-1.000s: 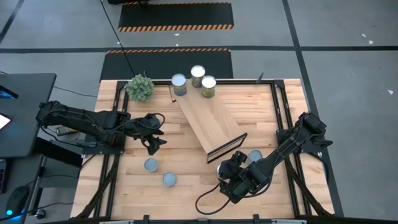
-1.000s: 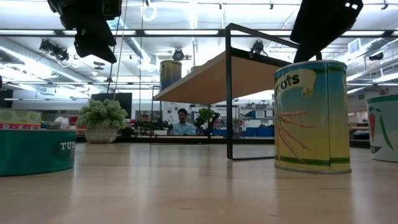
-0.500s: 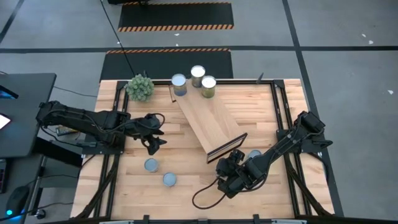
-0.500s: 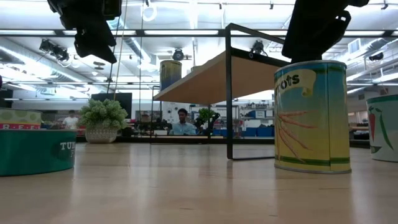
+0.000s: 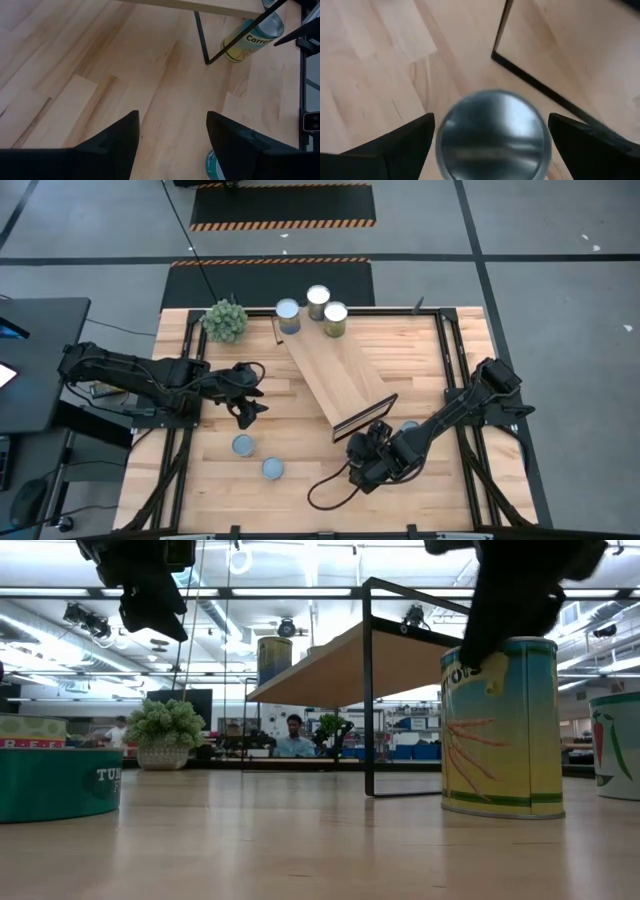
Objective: Pick and place cans onto a shelf
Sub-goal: Put the canned carrots on the shelf
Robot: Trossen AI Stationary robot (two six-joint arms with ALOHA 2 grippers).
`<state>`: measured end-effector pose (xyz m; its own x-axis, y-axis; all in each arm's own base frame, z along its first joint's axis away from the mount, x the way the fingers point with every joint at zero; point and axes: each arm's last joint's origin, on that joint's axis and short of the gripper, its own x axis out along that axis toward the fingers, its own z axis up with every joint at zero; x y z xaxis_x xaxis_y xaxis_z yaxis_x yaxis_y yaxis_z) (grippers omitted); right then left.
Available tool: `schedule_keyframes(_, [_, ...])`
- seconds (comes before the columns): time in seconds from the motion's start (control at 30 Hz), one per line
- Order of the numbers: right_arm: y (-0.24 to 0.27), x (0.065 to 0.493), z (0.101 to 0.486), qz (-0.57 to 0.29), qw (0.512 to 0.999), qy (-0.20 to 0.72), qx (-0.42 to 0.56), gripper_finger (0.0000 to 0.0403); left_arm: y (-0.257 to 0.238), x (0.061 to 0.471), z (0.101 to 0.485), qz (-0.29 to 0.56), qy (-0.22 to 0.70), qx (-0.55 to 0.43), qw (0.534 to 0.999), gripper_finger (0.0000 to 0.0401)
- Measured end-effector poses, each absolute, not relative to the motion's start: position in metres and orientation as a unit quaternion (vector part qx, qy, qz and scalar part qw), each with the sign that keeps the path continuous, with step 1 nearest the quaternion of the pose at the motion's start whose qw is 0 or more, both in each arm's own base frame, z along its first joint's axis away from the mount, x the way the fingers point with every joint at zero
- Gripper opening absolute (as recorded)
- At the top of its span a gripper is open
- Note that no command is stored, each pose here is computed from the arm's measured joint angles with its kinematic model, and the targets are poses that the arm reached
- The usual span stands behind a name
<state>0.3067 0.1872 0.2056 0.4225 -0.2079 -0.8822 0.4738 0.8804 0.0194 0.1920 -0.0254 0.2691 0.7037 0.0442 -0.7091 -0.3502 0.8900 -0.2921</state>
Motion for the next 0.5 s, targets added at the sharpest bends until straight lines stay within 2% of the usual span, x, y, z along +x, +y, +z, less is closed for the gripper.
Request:
schedule_keyframes(0.17, [0.1865, 0.3040, 0.1973, -0.204, 0.830, 0.502, 0.133, 0.0390, -0.0254, 0.1920, 0.2691, 0.110, 0.369, -0.207, 0.899, 0.0236])
schedule_keyframes(0.4, [0.1853, 0.3023, 0.1932, -0.201, 0.831, 0.505, 0.122, 0.0323, -0.0254, 0.1920, 0.2692, 0.110, 0.369, -0.207, 0.899, 0.0236])
schedule_keyframes(0.5, [0.1861, 0.3030, 0.1941, -0.194, 0.832, 0.506, 0.122, 0.0317, -0.0254, 0.1920, 0.2691, 0.109, 0.369, -0.207, 0.899, 0.0236])
